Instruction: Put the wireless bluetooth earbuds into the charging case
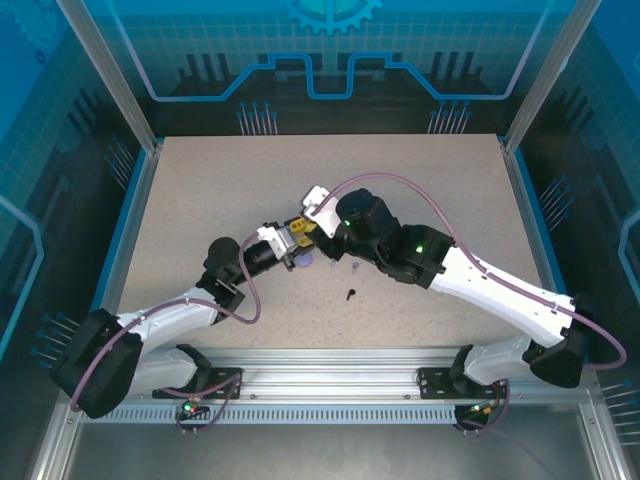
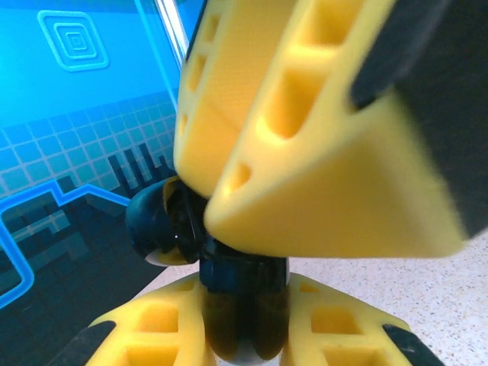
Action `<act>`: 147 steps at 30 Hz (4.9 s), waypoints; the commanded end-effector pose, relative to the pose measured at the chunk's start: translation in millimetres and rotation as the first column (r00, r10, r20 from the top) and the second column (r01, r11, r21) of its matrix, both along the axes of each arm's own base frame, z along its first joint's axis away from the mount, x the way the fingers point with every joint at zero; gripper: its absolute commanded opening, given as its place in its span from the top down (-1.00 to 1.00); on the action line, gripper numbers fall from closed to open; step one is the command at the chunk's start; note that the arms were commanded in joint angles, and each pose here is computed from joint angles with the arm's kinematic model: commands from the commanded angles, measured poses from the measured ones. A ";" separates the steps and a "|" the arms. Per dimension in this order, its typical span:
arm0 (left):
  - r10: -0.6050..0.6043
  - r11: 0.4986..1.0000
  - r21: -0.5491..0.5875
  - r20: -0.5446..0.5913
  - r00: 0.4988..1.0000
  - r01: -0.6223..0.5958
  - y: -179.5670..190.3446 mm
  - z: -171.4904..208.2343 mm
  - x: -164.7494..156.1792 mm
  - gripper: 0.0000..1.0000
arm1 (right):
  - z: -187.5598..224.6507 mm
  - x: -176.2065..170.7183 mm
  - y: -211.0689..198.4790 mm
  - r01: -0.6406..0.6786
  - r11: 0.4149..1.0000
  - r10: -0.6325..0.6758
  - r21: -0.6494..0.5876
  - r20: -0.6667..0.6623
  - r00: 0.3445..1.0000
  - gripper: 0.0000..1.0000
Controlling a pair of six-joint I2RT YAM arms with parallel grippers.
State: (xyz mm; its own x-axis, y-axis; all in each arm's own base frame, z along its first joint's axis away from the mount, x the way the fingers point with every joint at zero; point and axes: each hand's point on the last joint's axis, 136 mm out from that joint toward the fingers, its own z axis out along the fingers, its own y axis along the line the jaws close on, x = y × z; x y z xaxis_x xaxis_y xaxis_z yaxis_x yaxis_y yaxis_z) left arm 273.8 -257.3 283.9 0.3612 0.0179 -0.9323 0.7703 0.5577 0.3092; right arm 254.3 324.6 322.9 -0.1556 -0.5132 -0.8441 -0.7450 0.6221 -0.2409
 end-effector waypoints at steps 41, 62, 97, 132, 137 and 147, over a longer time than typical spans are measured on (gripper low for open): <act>0.075 0.960 -0.274 0.054 0.996 -0.057 29.2 42.7 -8.9 1.00 | -234.1 -23.8 -113.3 0.904 0.371 -0.681 -0.212 -0.724 0.109 -0.10; 0.088 0.960 -0.272 0.082 0.993 -0.062 31.2 47.6 -11.2 1.00 | -291.6 -15.4 -81.8 0.858 0.363 -0.753 -0.363 -0.657 0.040 0.16; 0.095 0.963 -0.262 0.093 0.991 -0.067 31.9 46.1 -12.0 1.00 | -318.5 -11.3 -81.6 0.848 0.357 -0.756 -0.392 -0.654 0.016 0.63; 0.039 0.967 -0.255 0.063 0.997 -0.021 22.2 41.6 -10.7 1.00 | 41.3 36.1 -54.4 0.495 0.765 -0.350 0.413 -0.378 0.857 0.71; 0.022 0.969 -0.249 0.040 0.999 -0.011 18.3 37.3 -8.3 1.00 | 57.2 31.0 -41.6 0.407 0.790 -0.272 0.458 -0.334 0.903 0.71; -0.008 0.970 -0.245 0.010 1.000 0.010 11.9 35.6 -4.8 1.00 | 57.9 16.2 -17.9 0.294 0.803 -0.147 0.518 -0.306 0.941 0.71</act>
